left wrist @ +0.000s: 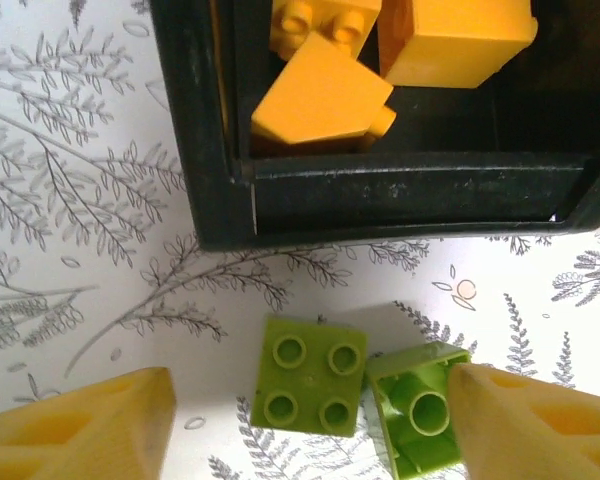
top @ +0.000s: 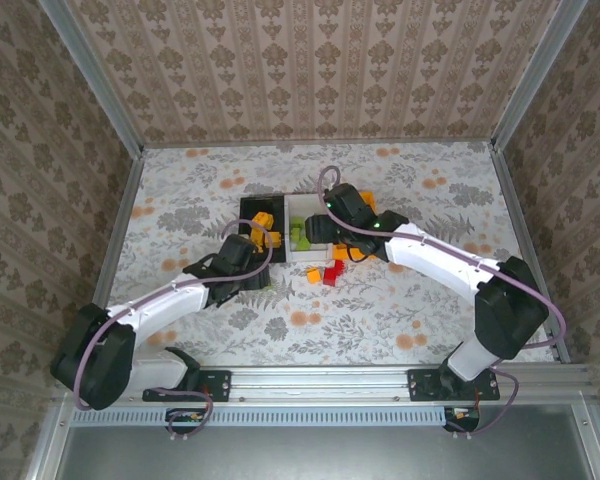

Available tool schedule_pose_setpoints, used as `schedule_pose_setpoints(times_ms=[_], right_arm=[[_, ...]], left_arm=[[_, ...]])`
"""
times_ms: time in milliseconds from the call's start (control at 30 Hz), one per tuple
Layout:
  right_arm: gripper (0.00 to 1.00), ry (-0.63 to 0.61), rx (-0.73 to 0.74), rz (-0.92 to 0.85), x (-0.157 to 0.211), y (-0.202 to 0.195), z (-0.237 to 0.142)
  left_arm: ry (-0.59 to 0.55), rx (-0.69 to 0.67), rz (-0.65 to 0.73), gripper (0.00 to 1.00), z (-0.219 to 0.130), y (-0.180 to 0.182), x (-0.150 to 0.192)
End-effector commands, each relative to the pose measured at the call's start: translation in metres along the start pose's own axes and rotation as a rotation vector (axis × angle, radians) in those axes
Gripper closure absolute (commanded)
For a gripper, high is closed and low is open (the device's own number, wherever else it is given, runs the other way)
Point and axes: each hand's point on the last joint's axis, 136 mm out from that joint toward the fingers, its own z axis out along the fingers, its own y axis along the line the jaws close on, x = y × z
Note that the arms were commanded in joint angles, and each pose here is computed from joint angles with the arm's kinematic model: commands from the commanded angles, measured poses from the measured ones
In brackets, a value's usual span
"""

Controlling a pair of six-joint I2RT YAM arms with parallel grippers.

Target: Sort the legos into containers by color

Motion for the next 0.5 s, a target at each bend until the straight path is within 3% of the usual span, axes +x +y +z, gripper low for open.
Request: schedule_pose_setpoints(times_ms=[0,67,367,467], right_arm=[[0.22,-0.051,-0.026,0.015,-0.011,0.004,-0.015],[0.22,-0.056,-0.024,0.014,-0.011,0.004,-0.016],[0.22,-0.078,-0.022,0.015,-0.017,0.003,-0.022],[0.22,-0.088,-0.016,0.017,-0.020,0.001,-0.025]], left_arm=[[-0.035,-0.050,-0.017,0.35,-0.002,0.010,-0.008],[-0.039,-0.064,-0.034,0.38,-0.004,0.017,-0.005],[0.015,-0.050,-0.041,0.35,0.010,0.024,0.011],[0.056,-0.083,-0.060,0.39,0.015,0.034,0.020]])
